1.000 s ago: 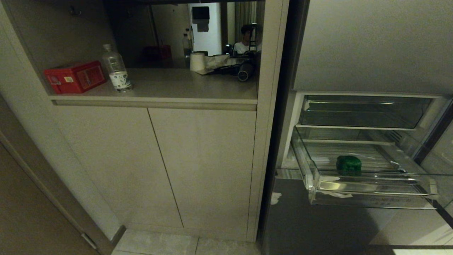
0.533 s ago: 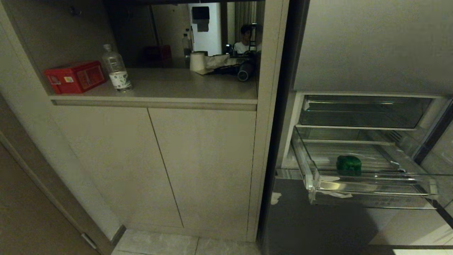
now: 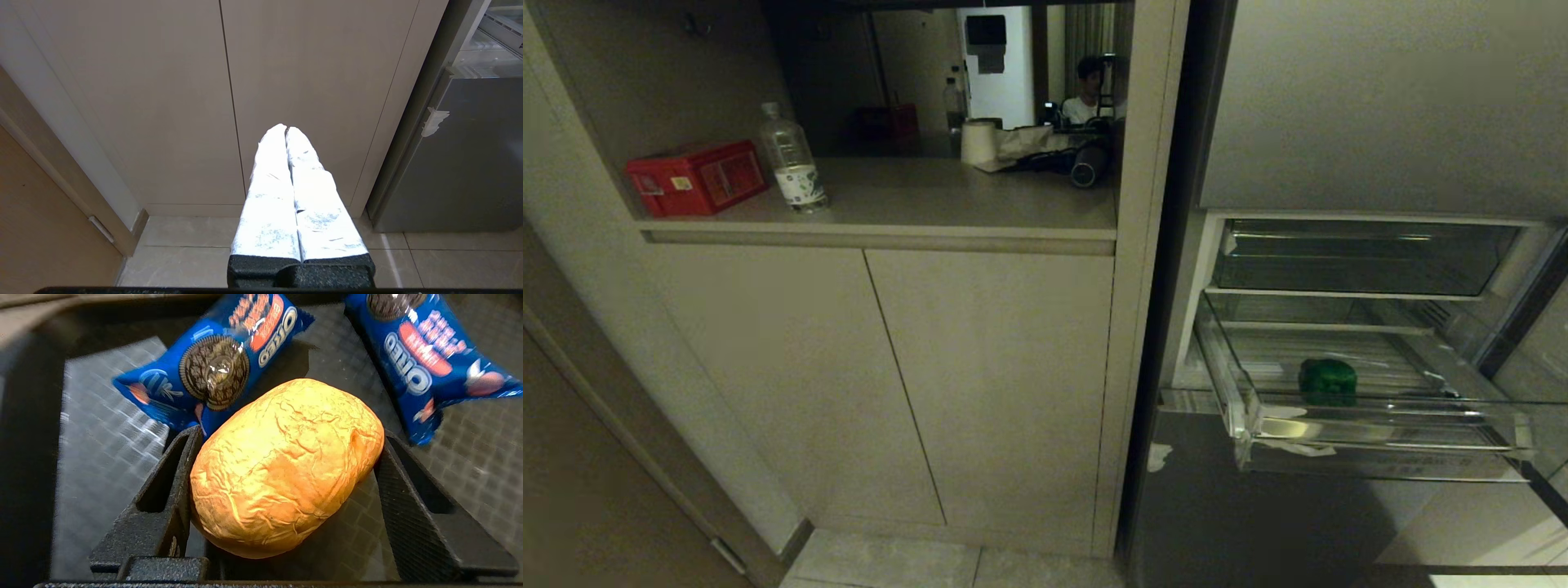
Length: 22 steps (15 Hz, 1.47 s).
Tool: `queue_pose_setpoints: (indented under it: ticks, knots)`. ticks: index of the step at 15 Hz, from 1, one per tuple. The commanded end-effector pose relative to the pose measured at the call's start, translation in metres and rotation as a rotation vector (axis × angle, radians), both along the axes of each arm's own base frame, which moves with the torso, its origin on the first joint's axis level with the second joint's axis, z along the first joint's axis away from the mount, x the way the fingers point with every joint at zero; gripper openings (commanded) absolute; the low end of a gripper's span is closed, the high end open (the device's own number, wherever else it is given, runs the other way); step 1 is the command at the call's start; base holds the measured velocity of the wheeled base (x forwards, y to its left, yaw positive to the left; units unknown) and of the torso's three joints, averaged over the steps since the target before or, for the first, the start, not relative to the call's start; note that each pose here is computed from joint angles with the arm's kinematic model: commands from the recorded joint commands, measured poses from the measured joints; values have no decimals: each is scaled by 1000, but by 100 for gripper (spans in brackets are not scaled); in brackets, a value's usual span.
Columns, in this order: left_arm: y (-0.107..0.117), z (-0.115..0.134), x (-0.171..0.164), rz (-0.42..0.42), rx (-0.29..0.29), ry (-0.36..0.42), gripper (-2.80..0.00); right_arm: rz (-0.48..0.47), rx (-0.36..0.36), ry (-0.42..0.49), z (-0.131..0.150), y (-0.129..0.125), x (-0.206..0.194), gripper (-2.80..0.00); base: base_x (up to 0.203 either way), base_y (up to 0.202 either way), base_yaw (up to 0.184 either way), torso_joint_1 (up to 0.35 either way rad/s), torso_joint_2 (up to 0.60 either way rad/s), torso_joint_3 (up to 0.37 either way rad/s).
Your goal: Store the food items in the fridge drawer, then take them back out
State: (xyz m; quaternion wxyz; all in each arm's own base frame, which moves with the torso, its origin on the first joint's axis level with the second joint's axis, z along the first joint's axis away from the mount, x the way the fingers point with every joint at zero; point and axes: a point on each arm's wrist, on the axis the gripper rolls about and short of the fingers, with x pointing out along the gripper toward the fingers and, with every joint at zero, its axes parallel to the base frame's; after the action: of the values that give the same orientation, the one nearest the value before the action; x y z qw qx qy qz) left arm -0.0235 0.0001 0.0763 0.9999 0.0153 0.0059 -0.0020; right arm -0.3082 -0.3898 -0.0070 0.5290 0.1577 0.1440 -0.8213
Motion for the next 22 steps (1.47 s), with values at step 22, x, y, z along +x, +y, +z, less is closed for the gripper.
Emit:
queue_pose_setpoints:
  ticks: [22]
  knots:
    - [0,0,0,-1,0,0,-280,1182,-663,-307,359,184,408,-280,0,0,0,0,0,0]
